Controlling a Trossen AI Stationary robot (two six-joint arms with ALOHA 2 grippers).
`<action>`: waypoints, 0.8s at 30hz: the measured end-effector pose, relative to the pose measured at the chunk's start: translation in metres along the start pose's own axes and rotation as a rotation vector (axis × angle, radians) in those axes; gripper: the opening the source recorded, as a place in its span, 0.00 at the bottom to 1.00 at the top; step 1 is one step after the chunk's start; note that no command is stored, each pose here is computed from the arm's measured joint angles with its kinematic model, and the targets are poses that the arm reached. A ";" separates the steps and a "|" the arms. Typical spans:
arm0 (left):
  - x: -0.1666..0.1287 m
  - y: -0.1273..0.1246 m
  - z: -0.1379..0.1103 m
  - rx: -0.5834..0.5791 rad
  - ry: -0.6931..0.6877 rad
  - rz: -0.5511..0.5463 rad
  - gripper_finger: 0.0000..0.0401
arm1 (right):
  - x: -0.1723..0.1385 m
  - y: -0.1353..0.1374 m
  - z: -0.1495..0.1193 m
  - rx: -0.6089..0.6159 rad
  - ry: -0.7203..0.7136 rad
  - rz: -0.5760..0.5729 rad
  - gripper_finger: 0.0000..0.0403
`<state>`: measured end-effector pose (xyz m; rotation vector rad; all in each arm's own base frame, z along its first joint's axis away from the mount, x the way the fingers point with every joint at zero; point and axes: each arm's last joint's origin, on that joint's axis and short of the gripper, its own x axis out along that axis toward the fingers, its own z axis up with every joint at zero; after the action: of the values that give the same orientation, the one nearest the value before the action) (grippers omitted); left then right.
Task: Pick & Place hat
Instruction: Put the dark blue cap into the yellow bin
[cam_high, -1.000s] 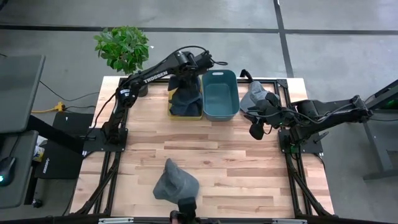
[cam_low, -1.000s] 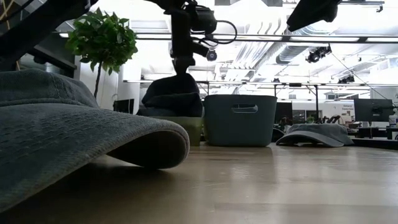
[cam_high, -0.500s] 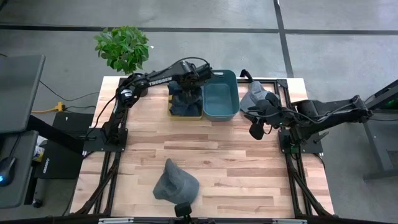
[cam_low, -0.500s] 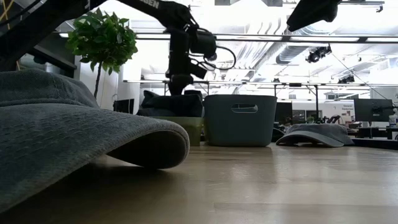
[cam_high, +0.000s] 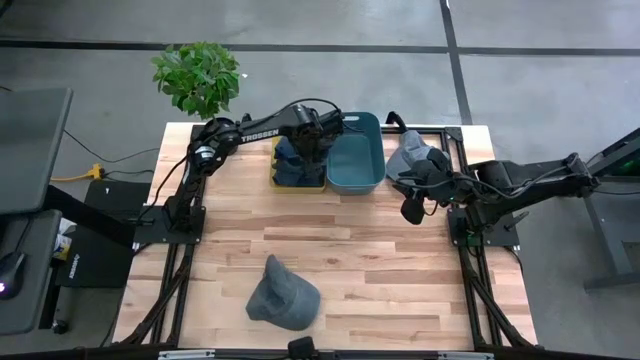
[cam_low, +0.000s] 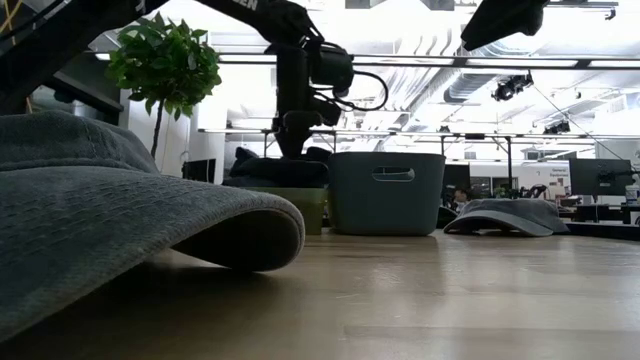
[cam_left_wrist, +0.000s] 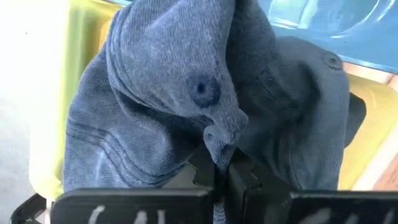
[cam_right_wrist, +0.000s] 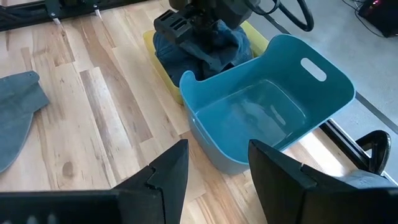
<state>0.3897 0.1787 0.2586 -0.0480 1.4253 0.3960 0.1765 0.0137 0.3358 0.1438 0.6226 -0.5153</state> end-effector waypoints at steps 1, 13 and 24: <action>0.000 0.000 0.000 -0.002 0.000 -0.006 0.00 | 0.000 0.000 0.000 0.002 0.000 0.000 0.40; 0.005 -0.004 -0.003 -0.036 0.020 -0.084 0.00 | 0.000 0.000 0.000 0.009 0.006 0.005 0.40; 0.052 -0.016 -0.020 -0.029 0.105 -0.120 0.00 | 0.000 0.000 0.000 0.007 0.007 0.007 0.40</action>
<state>0.3802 0.1704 0.2021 -0.1793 1.5120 0.3181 0.1763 0.0139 0.3354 0.1545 0.6268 -0.5107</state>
